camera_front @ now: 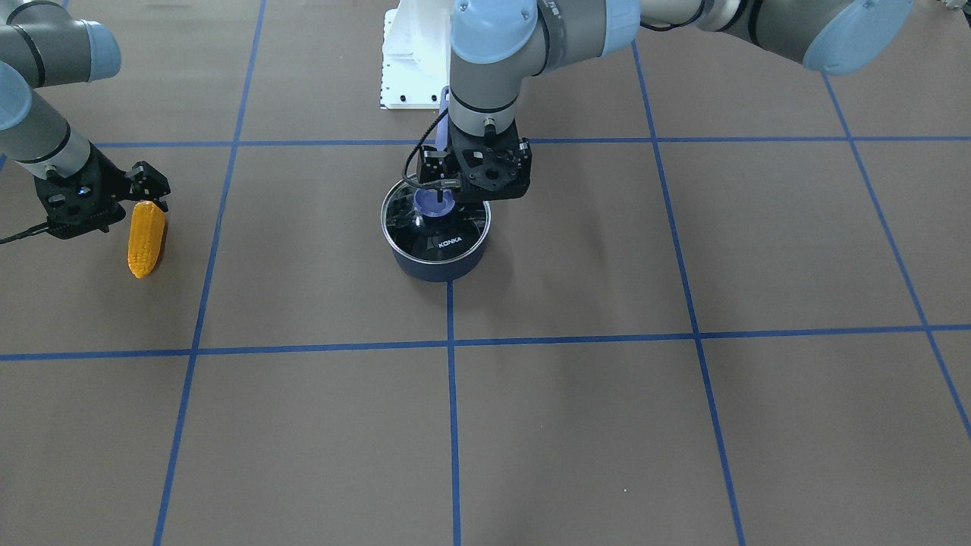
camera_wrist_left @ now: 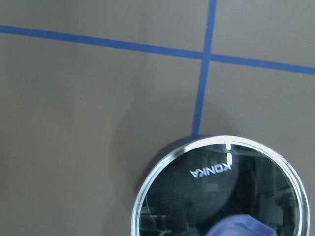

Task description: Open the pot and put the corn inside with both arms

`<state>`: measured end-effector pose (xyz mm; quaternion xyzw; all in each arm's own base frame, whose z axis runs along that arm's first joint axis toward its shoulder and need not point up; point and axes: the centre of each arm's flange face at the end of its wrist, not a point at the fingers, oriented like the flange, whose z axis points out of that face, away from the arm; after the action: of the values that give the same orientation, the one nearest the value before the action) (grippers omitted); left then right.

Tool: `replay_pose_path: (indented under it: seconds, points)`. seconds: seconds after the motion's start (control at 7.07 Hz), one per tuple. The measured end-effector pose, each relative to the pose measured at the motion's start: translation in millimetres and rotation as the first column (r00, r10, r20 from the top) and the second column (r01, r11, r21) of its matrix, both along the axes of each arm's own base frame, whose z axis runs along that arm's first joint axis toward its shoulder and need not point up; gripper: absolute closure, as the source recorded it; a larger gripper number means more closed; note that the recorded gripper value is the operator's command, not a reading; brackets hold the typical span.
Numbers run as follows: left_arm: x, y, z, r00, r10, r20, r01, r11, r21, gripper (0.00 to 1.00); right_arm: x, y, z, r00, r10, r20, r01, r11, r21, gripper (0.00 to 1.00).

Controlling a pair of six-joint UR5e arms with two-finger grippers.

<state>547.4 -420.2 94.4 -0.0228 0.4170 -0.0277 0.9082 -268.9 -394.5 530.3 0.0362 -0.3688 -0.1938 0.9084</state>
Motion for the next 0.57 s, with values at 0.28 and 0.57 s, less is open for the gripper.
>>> replay_pose_path:
  seconds: [0.28, 0.57]
  points:
    - [25.0, 7.2, -12.7, 1.000, 0.025, 0.002, -0.025, 1.000, 0.018, 0.00, -5.5, 11.2, 8.4, 1.000, -0.024, -0.007, 0.024, 1.000, -0.004, 0.04]
    - [38.1, 2.9, -15.8, 0.999, 0.036, -0.006, -0.035, 0.999, 0.034, 0.00, -11.1, 16.5, 13.5, 0.999, -0.037, -0.019, 0.037, 0.999, -0.005, 0.04]
